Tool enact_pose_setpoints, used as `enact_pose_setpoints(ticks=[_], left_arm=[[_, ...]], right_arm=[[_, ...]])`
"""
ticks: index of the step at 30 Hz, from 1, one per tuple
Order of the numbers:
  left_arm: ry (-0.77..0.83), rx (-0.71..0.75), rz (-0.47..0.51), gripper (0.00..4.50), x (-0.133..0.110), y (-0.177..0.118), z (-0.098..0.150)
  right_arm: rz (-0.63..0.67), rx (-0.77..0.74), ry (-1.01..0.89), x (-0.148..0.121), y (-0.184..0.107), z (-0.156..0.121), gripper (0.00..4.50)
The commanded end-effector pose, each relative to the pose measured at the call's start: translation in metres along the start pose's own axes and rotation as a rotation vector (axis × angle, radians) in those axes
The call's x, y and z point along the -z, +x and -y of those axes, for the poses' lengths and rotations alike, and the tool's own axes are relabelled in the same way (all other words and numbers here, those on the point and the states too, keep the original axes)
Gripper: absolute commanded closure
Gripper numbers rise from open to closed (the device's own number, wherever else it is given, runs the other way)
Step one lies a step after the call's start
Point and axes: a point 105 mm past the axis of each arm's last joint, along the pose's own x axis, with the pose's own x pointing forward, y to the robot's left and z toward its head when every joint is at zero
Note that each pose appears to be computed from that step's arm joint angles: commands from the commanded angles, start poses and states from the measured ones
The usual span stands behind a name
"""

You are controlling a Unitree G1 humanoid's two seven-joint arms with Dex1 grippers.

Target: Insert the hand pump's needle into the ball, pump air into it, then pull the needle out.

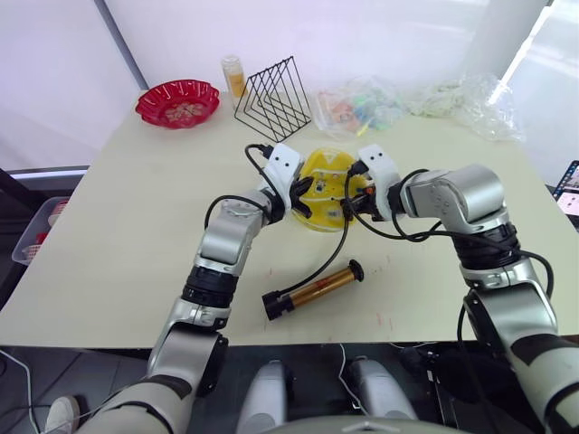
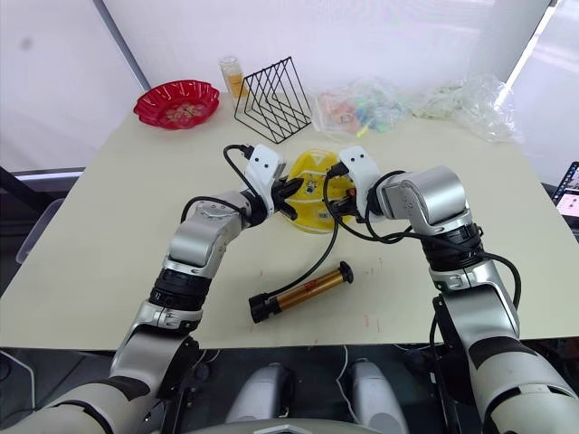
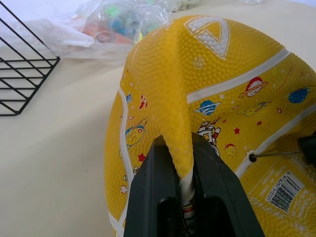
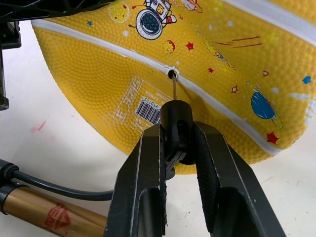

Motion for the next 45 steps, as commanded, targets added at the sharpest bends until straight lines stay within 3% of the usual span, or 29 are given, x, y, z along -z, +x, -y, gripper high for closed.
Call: enact_pose_setpoints(ticks=[1,7,19,28,45], left_arm=[[0.022,0.003,0.026,4.46,-0.008,-0.003,0.001],[0.022,0.013,0.027,4.46,-0.007,-0.003,0.002],[0.005,0.111,0.048,4.46,-0.007,-0.006,0.023],[-0.027,0.144,0.042,4.46,-0.002,-0.006,0.030],[-0.053,0.162,0.042,4.46,0.001,-0.005,0.035]], right_arm=[[-0.002,0.027,-0.010,0.000,0.002,0.004,4.20],[-0.033,0.034,0.001,0.004,0.006,0.005,4.20],[-0.058,0.039,-0.003,-0.014,0.013,0.000,4.20],[-0.031,0.005,-0.011,-0.032,0.022,-0.015,4.20],[-0.018,-0.105,-0.019,-0.037,0.038,-0.049,4.20]])
